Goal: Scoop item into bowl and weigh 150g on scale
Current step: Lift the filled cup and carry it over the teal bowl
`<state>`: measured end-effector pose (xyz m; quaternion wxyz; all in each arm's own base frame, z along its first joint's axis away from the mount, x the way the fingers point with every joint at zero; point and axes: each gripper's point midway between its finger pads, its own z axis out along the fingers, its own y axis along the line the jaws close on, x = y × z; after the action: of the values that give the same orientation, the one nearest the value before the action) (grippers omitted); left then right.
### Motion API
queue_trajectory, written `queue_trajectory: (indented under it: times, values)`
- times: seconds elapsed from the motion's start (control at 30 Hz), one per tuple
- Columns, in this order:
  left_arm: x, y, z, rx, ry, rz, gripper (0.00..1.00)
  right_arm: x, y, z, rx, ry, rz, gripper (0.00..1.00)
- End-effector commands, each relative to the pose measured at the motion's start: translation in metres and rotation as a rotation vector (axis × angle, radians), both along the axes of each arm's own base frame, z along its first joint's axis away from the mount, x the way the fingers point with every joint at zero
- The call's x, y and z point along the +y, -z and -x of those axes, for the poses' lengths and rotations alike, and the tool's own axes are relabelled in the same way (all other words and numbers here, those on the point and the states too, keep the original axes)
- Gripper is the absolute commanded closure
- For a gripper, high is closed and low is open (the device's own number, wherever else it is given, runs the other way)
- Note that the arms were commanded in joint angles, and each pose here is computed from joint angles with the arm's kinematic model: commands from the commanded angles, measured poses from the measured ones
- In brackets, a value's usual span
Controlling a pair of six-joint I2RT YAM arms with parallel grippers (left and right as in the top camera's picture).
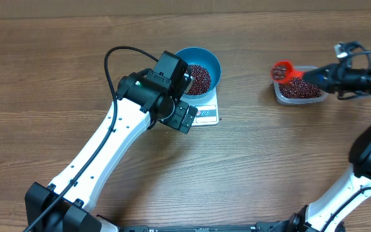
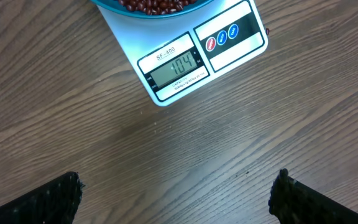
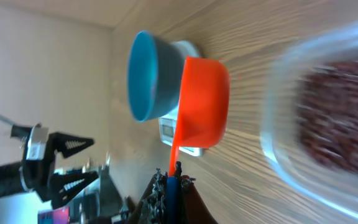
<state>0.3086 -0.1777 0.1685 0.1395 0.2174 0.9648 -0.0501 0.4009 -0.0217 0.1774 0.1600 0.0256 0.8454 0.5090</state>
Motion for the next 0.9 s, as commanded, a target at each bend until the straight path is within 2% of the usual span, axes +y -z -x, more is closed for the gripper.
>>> queue_trajectory:
  times: [0.0,0.4,0.6,0.87]
  values:
    - [0.0,-0.006,0.0,-0.019,0.016,0.002,0.0,0.032,-0.016,-0.008,-0.078,-0.061,-0.071,0.96]
    - [0.0,-0.006,0.0,-0.019,0.016,0.002,0.01,0.127,-0.053,-0.021,-0.231,-0.3,-0.016,0.96]
    - [0.0,-0.006,0.0,-0.019,0.015,0.002,0.0,0.16,-0.043,-0.034,-0.243,-0.342,0.104,0.97]
    - [0.0,-0.006,0.0,-0.019,0.016,0.002,0.0,0.195,-0.033,-0.034,-0.266,-0.402,0.191,0.96]
